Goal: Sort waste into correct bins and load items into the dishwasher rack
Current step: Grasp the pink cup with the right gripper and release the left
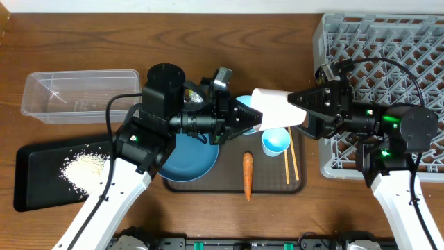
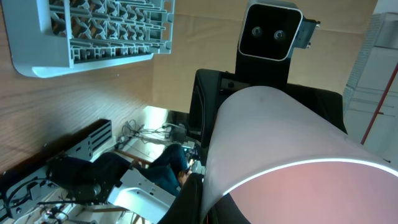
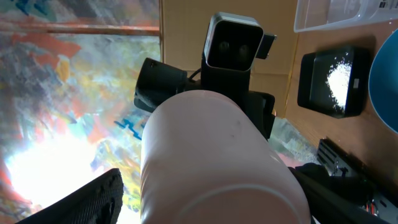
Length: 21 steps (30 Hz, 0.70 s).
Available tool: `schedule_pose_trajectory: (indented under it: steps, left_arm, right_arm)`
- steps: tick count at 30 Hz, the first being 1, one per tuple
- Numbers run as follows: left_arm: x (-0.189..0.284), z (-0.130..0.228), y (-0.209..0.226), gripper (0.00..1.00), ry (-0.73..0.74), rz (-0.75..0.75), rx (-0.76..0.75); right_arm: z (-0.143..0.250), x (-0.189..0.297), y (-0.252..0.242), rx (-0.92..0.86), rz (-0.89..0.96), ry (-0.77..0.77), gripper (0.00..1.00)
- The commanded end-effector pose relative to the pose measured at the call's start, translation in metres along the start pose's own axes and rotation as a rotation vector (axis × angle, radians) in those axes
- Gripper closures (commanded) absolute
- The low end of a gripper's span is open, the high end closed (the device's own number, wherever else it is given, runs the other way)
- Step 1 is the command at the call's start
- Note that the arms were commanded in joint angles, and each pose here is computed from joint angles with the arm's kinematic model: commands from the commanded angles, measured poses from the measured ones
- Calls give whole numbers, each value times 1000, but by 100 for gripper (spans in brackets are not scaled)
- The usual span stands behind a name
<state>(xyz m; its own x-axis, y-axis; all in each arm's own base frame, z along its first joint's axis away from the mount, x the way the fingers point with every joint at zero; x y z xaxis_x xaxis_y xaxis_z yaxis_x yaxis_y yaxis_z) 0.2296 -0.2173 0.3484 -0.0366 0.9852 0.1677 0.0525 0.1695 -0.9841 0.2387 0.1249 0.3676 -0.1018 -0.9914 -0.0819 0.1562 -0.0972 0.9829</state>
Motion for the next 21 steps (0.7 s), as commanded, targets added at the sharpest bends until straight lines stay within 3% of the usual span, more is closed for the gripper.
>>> schedule_pose_trajectory:
  steps: [1, 11, 21]
  left_arm:
    - [-4, 3, -1, 94, 40, 4, 11]
    - [-4, 5, -1, 94, 56, 10, 17]
    - [-3, 8, -3, 94, 83, 21, 18]
  right_arm:
    - [-2, 0, 8, 64, -33, -37, 19]
    - [0, 0, 7, 63, -22, -24, 34]
    - [2, 0, 9, 90, -26, -20, 36]
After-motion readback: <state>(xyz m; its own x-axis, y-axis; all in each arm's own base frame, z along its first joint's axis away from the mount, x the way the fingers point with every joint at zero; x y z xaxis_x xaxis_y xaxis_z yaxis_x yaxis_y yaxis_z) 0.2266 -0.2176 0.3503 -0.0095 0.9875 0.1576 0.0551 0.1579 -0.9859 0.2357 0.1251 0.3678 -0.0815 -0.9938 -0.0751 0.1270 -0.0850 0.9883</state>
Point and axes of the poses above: each gripper's point midway between its finger pads, its own x axis back along the fingers, its own y axis along the line the jaws close on, z = x × y, the point moved 6 cm from there along x, back along the fingers, and after that the axes turned 10 degrees about -x, right-handed, at the moved point
